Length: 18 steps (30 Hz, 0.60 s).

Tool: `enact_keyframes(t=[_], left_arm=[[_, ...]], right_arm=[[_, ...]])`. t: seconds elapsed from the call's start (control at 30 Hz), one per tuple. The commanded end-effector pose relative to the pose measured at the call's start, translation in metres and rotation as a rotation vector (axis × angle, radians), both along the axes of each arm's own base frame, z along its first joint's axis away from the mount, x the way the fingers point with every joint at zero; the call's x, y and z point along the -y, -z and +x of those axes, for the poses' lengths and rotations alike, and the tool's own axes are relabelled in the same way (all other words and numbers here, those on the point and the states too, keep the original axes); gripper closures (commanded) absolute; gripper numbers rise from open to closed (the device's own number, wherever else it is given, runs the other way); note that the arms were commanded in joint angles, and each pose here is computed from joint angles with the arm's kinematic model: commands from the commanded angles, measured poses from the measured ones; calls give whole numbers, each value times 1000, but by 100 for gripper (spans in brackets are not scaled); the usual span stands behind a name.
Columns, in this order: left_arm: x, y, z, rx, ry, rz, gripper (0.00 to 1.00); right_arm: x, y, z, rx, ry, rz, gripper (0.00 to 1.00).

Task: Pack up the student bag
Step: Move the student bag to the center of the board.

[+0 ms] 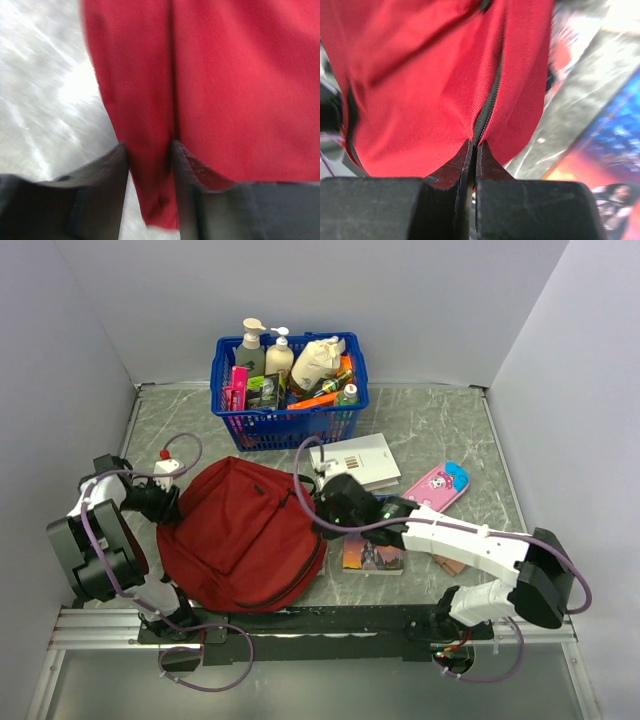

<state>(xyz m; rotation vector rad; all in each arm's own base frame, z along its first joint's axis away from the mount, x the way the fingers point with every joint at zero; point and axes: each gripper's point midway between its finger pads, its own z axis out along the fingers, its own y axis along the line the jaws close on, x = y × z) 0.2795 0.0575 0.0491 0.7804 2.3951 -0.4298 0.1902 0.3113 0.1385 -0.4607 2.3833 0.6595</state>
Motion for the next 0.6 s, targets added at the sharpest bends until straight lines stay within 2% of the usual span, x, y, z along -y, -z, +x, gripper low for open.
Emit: enact_keyframes(t=[0.0, 0.07, 0.13, 0.17, 0.27, 0.3, 0.33, 0.37, 0.4, 0.43, 0.47, 0.53, 0.57], left_arm=[[14, -24, -41, -42, 155, -39, 47], [19, -30, -58, -89, 196, -48, 30], [17, -41, -54, -73, 190, -50, 22], [17, -51, -52, -68, 195, -57, 15], [22, -85, -34, 16, 226, -94, 7], [30, -97, -33, 28, 225, -147, 3], [37, -109, -27, 59, 242, -140, 2], [40, -121, -22, 100, 265, -121, 1], [46, -126, -20, 138, 305, -102, 1], [61, -137, -19, 191, 364, -98, 1], [70, -139, -19, 211, 391, -102, 4], [97, -141, -5, 259, 442, -106, 4], [107, -132, -3, 251, 456, -118, 4]], right_arm=[[19, -40, 28, 114, 51, 22, 100], [25, -33, 30, 109, 56, 13, 100], [26, -22, 29, 98, 45, -9, 100], [25, -16, 28, 85, 40, -16, 100], [25, 7, 20, 44, 18, -51, 100], [30, 19, 17, 30, 20, -78, 98], [32, 25, 17, 24, 24, -95, 79], [35, 30, 15, 19, 27, -109, 65], [40, 37, 14, 17, 32, -130, 57], [44, 38, 15, 25, 47, -141, 40], [47, 37, 17, 30, 65, -148, 29], [52, 24, 24, 75, 99, -141, 20], [54, 18, 26, 90, 108, -135, 19]])
